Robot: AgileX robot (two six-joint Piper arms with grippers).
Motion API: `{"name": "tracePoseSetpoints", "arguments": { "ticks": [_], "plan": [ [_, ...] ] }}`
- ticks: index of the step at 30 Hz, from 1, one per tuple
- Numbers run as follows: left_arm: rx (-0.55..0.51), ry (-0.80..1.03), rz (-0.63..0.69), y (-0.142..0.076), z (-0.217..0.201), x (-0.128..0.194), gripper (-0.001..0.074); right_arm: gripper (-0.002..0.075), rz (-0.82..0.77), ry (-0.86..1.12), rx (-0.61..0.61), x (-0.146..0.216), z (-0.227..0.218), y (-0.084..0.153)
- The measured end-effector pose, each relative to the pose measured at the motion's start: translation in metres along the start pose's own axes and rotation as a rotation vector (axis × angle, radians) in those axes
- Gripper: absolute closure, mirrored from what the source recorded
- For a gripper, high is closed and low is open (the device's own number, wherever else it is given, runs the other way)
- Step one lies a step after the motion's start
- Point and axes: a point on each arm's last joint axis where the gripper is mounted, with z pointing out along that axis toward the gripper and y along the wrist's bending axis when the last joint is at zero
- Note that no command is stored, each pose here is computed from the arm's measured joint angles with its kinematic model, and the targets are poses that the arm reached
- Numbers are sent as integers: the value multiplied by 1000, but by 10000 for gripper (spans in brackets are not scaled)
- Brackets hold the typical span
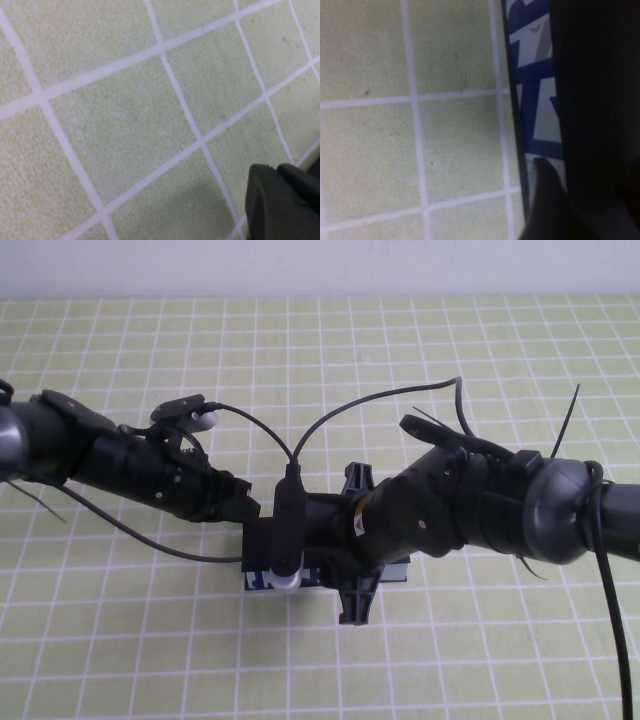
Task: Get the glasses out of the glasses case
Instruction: Pick up the glasses from the glasses case
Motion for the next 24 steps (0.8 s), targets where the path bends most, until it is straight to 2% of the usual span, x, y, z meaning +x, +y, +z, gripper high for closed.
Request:
{"name": "tracePoseSetpoints", "arguments": {
  "ticks": [4,8,10,24],
  "plan": [
    [0,0,0,0,0,0,739,465,-15,-2,12,0,1,-1],
    [-7,-6,1,1,0,-1,739,622,-25,0,14,-1,1,-1],
    [-10,-8,4,1,0,-2,739,666,-26,0,17,-1,0,-1],
    [-2,17,25,0,-1,0,739,728,35,-74,100,-11,-36,-13]
  ]
}}
